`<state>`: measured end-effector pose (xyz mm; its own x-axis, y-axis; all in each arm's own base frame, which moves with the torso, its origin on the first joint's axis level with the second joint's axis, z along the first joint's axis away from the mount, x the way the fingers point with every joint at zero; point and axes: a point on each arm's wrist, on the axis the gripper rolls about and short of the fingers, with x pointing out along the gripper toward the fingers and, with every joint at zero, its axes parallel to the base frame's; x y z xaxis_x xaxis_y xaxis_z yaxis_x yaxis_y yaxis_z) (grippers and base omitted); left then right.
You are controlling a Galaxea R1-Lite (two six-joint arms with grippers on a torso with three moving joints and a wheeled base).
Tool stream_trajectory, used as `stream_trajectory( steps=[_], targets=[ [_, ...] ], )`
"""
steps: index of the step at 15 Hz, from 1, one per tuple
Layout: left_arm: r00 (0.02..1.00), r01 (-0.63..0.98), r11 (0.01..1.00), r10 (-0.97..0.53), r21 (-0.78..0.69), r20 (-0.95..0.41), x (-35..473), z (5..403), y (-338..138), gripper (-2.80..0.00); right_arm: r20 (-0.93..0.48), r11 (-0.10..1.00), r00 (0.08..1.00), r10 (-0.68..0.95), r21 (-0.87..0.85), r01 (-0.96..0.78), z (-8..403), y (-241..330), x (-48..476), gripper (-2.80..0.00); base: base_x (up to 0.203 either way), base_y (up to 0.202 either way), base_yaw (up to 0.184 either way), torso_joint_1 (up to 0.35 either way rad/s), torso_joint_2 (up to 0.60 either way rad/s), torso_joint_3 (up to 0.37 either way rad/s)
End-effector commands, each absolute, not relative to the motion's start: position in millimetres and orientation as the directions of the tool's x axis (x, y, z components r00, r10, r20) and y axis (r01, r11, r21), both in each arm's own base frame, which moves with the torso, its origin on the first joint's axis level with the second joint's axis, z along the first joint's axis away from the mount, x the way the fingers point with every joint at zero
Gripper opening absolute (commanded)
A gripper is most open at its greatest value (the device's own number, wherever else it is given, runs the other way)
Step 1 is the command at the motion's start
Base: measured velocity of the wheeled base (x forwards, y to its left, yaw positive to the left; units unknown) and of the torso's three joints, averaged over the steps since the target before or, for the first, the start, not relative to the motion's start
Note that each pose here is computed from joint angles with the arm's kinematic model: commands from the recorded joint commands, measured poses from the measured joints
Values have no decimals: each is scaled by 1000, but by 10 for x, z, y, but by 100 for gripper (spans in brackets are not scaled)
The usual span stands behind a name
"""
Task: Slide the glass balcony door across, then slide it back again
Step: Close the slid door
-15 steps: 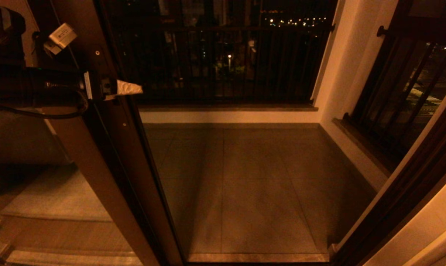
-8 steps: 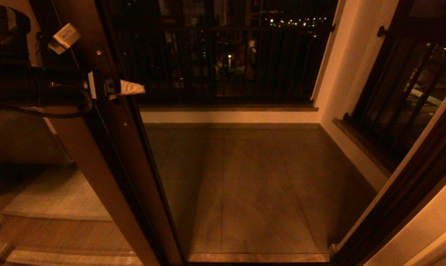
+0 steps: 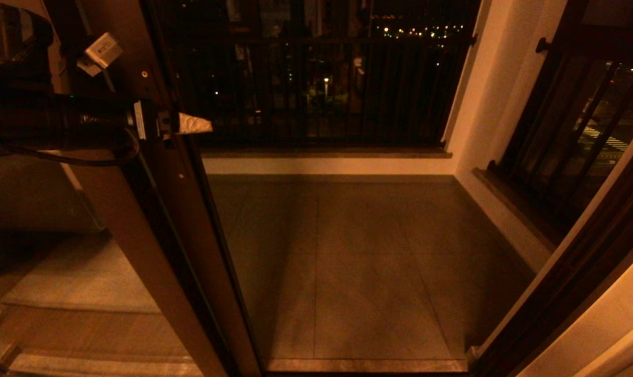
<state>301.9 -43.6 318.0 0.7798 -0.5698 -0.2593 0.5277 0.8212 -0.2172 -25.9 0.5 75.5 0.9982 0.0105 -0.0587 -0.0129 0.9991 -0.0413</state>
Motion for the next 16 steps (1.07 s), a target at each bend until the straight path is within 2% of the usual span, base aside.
stream_trajectory(
  steps=[1, 16],
  targets=[
    [765, 546, 808, -588, -222, -261, 3026, 3172, -489, 0, -61, 999, 998, 11, -42, -13, 754, 5, -258, -280, 0, 0, 0, 0, 0, 0],
    [721, 619, 762, -647, -190, -246, 2890, 3257, -989, 0, -61, 999, 998, 11, -42, -13, 755, 5, -258, -280, 0, 0, 0, 0, 0, 0]
  ],
)
